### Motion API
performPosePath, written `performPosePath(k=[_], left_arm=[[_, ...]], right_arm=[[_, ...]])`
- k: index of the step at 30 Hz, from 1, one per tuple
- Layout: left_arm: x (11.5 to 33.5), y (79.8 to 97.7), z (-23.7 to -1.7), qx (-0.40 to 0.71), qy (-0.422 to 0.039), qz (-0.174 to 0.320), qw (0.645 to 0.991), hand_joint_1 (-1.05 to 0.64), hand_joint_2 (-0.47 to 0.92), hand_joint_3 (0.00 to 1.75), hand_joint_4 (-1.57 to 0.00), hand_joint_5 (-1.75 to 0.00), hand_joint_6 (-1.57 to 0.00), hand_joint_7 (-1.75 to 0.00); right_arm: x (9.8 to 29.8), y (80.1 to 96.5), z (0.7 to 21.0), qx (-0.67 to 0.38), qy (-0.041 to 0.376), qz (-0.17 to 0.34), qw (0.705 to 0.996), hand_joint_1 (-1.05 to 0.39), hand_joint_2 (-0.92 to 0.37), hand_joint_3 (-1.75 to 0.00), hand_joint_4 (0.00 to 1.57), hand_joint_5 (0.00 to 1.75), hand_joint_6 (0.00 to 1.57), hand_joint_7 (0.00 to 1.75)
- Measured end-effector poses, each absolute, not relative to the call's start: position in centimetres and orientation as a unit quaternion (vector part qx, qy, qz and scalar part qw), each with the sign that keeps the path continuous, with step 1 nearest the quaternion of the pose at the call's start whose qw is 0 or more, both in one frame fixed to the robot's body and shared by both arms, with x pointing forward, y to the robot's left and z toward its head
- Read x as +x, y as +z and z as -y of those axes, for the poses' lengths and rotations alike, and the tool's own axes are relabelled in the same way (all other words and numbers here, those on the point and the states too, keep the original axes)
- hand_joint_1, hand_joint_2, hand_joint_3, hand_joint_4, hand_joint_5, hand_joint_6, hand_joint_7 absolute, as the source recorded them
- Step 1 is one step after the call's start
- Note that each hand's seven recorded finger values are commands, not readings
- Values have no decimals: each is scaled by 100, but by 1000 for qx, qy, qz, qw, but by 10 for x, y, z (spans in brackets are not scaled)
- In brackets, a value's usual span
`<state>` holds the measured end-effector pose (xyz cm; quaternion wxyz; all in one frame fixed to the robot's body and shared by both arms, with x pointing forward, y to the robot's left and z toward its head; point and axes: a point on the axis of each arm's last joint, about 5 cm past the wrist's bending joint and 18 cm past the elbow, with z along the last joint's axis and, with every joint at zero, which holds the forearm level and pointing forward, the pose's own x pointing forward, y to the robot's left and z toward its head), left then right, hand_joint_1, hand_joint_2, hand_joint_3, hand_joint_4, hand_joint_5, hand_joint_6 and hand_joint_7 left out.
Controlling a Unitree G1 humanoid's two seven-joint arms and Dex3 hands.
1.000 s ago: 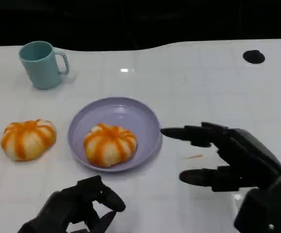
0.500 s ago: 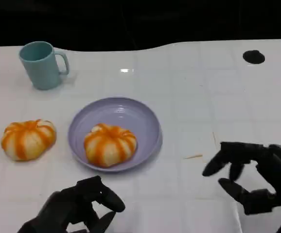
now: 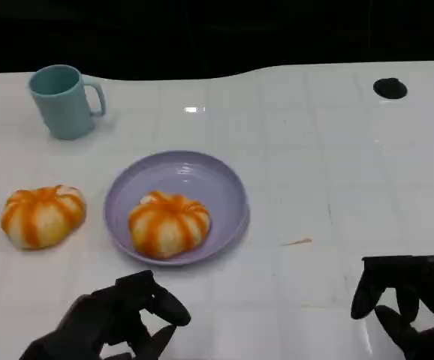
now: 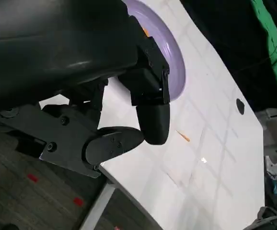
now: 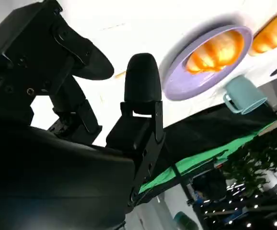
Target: Grasp the bread from the table and place it into the plate.
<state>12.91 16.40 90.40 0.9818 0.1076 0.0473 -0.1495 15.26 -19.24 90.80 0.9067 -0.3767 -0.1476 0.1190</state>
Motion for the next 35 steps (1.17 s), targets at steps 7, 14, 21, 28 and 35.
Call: performPosePath(k=[7,14,21,28,35], left_arm=[[130,903,-165,110,-151,-45,981,-22,79,67,-64,-175,-64,-124],[130,902,-166,107,-150,-45,982,-22,80,66,-63,-175,-64,-123],[130,901,-166,107,-150,-46,982,-21,80,65,-62,-175,-65,-123],[131,901,-167,108,-148,-45,982,-22,80,65,-63,-175,-65,-124],[131,901,-168,109,-148,-43,982,-22,79,66,-63,-175,-65,-124]], right_arm=[[154,897,194,-376,102,153,908,0,-17,-145,97,175,92,135],[155,894,193,-374,100,156,909,-2,-17,-144,96,175,90,137],[157,892,189,-372,100,158,909,-4,-17,-144,97,175,90,138],[158,892,186,-372,102,163,908,-4,-16,-144,97,175,89,138],[158,891,185,-370,99,165,909,-1,-16,-144,97,175,90,137]])
